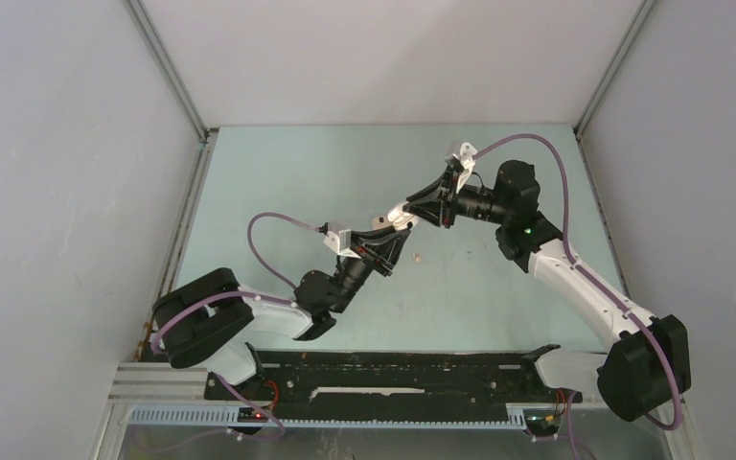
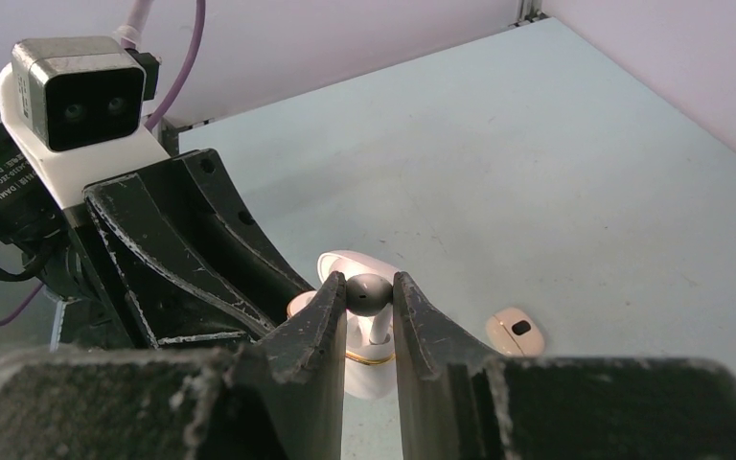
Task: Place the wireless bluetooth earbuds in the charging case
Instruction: Place the earbud in the charging case.
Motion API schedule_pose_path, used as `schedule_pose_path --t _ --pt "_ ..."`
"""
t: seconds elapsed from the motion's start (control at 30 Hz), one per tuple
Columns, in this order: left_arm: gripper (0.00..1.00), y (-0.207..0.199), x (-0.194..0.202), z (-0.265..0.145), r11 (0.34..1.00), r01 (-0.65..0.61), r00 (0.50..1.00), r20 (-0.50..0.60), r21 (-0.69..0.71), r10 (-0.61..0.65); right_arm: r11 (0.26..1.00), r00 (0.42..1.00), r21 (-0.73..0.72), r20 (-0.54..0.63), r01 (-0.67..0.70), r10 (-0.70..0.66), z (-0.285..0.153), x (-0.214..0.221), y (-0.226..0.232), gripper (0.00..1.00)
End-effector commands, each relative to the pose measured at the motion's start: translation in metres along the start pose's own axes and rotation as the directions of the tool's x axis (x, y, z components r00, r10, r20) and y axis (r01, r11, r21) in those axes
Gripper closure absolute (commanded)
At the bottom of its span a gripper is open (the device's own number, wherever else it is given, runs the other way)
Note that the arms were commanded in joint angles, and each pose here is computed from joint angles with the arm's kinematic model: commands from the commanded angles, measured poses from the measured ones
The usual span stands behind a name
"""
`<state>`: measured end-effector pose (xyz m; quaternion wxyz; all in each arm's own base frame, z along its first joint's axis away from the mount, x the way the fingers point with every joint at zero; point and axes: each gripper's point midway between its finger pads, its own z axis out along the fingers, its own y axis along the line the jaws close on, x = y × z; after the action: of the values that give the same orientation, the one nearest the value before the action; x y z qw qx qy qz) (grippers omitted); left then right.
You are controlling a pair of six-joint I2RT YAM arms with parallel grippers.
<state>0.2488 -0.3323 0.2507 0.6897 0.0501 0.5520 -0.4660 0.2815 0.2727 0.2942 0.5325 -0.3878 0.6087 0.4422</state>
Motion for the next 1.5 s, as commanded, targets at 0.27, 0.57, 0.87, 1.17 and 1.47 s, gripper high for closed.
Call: schedule_pose_path --t 0.27,0.57,0.87,1.17,1.47 --pt "1.00 -0.011 -0.040 0.006 0.999 0.043 0.991 0.130 0.014 -0.045 0.997 0.997 -0.027 0.000 0.078 -0.078 0.002 0.000 0.007 1.00" --pt "1.00 -0.008 -0.045 0.006 0.999 0.040 0.989 0.145 0.000 -0.040 0.994 0.996 -0.062 -0.006 0.089 -0.090 0.001 0.002 0.014 0.96" --pt "1.00 -0.005 -0.044 0.004 0.999 0.034 0.990 0.141 -0.006 -0.033 0.995 0.997 -0.060 -0.011 0.082 -0.083 0.002 0.003 0.014 0.85" --pt "1.00 -0.005 -0.041 0.002 1.000 0.026 0.991 0.131 -0.002 -0.026 0.996 0.996 -0.033 -0.002 0.084 -0.084 0.003 0.001 0.008 0.82" --pt "1.00 -0.004 -0.032 0.002 0.999 0.032 0.994 0.108 0.002 -0.032 0.997 0.997 0.002 0.025 0.075 -0.076 -0.002 -0.008 -0.003 0.93"
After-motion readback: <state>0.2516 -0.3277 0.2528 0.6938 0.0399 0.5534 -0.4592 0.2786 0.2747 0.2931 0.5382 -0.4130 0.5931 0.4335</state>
